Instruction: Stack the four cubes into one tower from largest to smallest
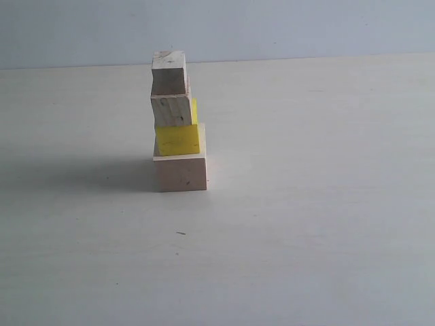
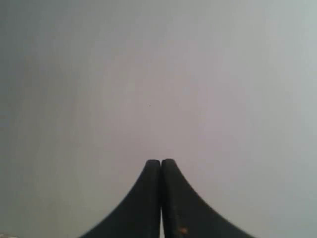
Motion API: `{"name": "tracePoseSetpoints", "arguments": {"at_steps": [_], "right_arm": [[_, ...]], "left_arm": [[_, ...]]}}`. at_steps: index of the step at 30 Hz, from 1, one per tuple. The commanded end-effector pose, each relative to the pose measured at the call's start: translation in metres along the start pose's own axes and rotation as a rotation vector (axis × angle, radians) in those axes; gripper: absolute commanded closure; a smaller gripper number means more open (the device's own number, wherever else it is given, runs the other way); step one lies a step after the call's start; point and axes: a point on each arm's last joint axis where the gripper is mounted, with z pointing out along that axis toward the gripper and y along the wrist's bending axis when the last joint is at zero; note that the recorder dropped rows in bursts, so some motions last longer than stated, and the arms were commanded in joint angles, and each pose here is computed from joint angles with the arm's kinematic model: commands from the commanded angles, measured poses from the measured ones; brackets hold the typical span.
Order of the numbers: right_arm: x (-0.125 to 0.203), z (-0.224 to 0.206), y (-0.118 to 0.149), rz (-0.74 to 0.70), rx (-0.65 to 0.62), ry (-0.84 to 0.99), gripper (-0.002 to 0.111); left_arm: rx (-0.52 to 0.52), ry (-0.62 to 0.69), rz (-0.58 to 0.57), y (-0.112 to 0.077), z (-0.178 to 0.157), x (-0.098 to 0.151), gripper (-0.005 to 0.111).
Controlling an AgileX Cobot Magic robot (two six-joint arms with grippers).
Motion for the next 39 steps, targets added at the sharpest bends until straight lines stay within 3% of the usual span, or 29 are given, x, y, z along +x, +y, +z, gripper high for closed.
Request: {"name": "tracePoseSetpoints", "arguments": {"at_steps": [1,28,35,39], "right_arm": [[0.001,0.000,0.000,0.005,0.001,-0.001,0.108],[0.006,0.000,0.001,-0.006,-0.003,0.043,0.108],[0.052,0.022,0.005,-0.017,0.076,0.186,0.108],[0.094,0.039,0.004,0.082,0.167,0.204,0.108]], "left_arm": [[0.006,-0.003,-0.005,0.000,0.000,0.001,0.107],[0.006,-0.003,-0.005,0.000,0.000,0.001,0.107],[0.006,-0.003,-0.005,0.000,0.000,0.001,0.107],[0.006,-0.003,-0.005,0.000,0.000,0.001,0.107]]}}
